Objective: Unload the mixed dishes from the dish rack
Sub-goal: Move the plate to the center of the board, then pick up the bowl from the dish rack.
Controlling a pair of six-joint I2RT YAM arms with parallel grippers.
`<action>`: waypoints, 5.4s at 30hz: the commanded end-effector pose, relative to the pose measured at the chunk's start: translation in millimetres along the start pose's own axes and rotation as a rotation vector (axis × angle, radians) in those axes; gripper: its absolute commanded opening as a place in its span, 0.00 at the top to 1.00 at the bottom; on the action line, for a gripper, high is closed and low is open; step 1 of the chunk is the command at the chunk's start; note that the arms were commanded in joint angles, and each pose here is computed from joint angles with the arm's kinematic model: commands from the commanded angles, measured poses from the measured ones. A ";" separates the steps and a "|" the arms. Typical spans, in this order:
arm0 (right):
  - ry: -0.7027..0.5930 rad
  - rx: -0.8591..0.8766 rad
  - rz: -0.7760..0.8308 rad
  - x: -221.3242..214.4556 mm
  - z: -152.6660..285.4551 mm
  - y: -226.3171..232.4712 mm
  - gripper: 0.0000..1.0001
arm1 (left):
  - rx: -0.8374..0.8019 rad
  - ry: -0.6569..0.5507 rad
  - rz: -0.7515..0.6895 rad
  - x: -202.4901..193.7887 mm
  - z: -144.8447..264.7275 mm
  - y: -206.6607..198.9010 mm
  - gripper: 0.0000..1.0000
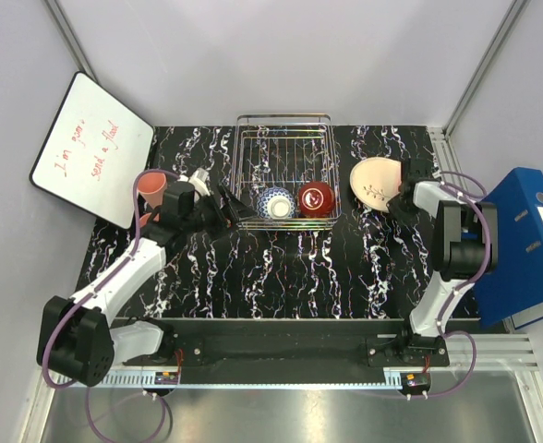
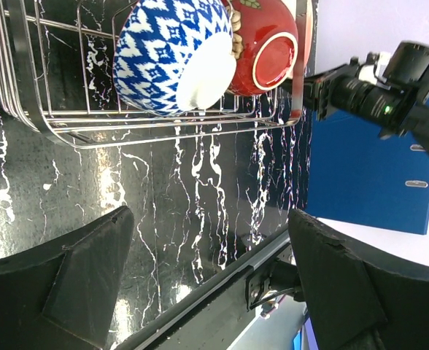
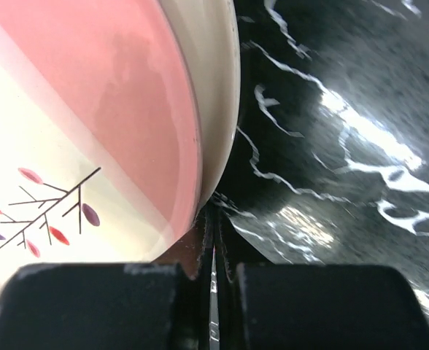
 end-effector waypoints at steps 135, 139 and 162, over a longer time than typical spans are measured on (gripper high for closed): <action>-0.168 1.095 0.285 -68.3 248.5 48.4 0.44 | -0.190 0.494 -0.321 37.5 -122.3 -13.6 1.00; -0.171 1.100 0.285 -67.3 250.1 49.4 0.44 | -0.191 0.350 -0.488 46.3 -89.3 -57.8 1.00; -0.165 1.075 0.309 -65.9 259.1 44.5 0.46 | 0.534 -0.061 -1.446 6.3 -48.4 -105.3 1.00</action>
Point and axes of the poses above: each gripper's point midway between its finger pads, its own z axis back along the fingers, its own y axis along the line the jaws close on, x = y × z, the point moved 5 cm from there along z, back along the fingers, and after that the axes turned 10 degrees about z, right-handed, at the moved point
